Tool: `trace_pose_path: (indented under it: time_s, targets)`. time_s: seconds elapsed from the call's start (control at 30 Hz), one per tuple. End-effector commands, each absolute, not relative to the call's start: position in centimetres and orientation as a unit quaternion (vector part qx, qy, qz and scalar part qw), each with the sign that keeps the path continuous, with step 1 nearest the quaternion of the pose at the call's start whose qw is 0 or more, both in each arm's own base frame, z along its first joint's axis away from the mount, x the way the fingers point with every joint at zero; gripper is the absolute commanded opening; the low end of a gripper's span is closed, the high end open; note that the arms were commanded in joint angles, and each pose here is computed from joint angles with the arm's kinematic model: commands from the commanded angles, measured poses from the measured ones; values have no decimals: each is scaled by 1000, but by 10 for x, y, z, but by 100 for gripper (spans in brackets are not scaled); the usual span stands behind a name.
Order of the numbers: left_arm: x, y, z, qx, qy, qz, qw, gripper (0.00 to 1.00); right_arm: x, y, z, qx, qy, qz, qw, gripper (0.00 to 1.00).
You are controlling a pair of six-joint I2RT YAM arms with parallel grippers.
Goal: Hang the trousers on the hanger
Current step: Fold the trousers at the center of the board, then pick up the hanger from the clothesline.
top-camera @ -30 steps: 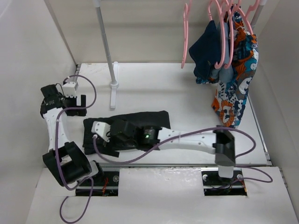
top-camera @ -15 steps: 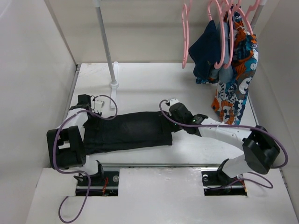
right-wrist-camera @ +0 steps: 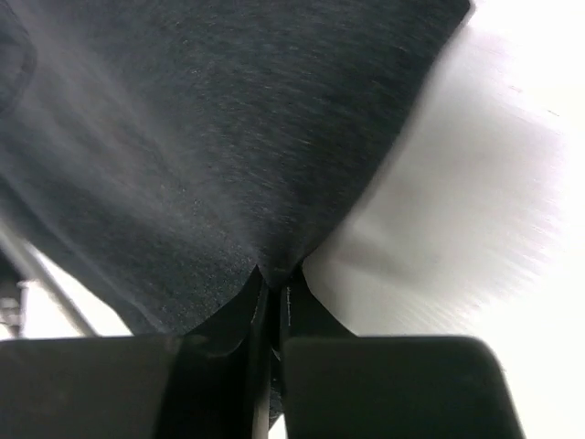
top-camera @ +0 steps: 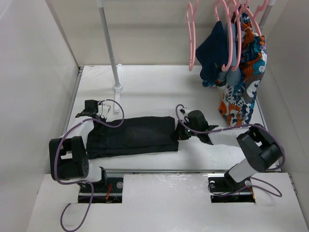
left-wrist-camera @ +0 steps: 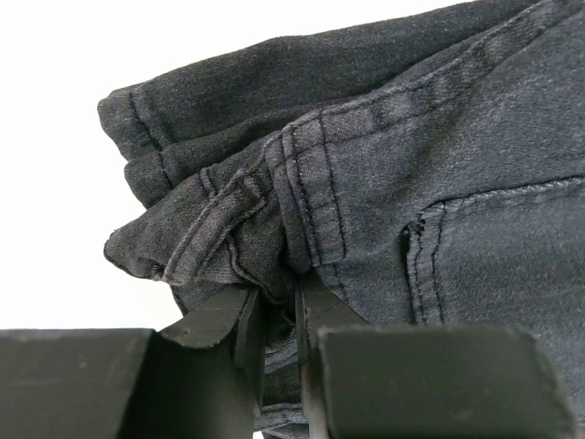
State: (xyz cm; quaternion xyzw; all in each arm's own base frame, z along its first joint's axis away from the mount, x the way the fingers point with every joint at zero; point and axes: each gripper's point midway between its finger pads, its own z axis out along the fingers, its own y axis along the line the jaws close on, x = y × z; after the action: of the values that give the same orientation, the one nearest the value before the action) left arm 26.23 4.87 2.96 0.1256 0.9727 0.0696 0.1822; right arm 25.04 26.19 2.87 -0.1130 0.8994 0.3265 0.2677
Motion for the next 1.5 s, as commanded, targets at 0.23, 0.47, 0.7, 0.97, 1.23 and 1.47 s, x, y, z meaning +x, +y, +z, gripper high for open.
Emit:
trace_pose_path:
  time_s: [0.23, 0.47, 0.7, 0.97, 1.23, 1.47]
  targets:
    - [321, -31, 72, 212, 942, 55, 254, 0, 267, 145, 68, 39, 885, 287, 363, 0]
    - [317, -57, 49, 257, 941, 59, 211, 3, 266, 94, 84, -8, 919, 145, 365, 31]
    - [311, -56, 47, 258, 943, 59, 203, 61, 279, 100, 180, -70, 887, 107, 444, 75]
    - [335, -9, 102, 163, 951, 105, 241, 70, 252, 144, 359, -193, 788, 108, 575, 75]
    - [342, -13, 104, 150, 957, 69, 237, 70, 252, 163, 479, -188, 708, 169, 659, 75]
    - [334, -35, 111, 197, 950, 6, 244, 71, 302, 171, 522, -145, 704, 138, 682, 88]
